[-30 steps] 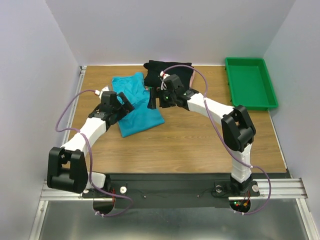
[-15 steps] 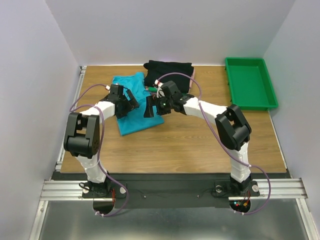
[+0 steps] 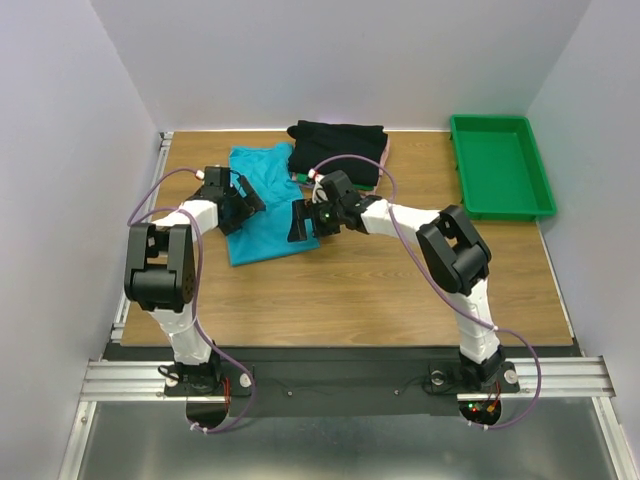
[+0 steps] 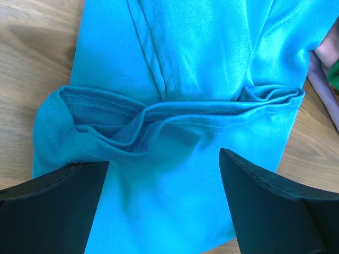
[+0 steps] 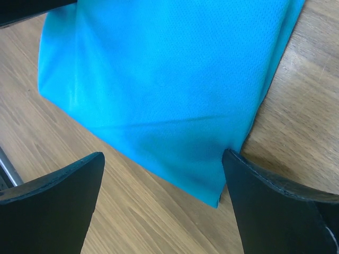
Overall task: Fold and stack the t-shirts
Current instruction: Fold the tshirt, then neatly place the folded tshirt to the corner
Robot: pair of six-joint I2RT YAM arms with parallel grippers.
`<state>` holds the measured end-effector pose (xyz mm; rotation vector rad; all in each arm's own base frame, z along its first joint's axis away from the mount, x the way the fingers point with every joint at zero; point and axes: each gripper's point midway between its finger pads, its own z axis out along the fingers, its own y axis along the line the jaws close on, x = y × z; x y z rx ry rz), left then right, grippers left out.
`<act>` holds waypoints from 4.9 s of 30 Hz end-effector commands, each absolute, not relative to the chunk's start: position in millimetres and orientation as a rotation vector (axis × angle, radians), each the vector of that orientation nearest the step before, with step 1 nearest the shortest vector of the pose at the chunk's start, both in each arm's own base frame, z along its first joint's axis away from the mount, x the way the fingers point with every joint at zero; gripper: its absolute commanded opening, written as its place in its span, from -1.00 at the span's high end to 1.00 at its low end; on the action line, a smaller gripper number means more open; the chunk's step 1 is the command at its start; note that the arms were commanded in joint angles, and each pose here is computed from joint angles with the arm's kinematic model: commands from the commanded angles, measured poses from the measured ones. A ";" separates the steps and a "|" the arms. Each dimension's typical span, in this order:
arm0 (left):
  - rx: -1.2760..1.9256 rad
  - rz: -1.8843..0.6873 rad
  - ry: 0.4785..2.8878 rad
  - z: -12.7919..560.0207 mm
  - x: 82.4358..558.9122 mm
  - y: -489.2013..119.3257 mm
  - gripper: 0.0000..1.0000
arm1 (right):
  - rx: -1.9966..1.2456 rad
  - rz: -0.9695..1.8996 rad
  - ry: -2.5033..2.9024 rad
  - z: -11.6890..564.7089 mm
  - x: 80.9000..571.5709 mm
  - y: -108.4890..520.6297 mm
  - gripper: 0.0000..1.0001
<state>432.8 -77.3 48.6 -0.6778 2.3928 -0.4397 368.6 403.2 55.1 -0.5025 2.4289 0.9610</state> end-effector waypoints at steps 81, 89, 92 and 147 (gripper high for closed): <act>-0.417 -0.986 2.282 194.2 151.8 -220.8 1.00 | -0.019 0.691 2.313 201.7 240.5 232.4 0.99; -0.576 -0.879 2.103 219.9 194.7 -189.9 1.00 | -0.021 0.575 2.308 210.9 304.3 267.1 0.99; -0.616 -0.850 2.087 216.3 210.3 -180.3 1.00 | -0.045 0.574 2.303 215.6 326.8 285.2 0.99; -0.611 -0.721 2.444 24.7 327.8 -135.5 -0.24 | -0.462 0.549 2.494 44.5 409.1 329.5 -0.75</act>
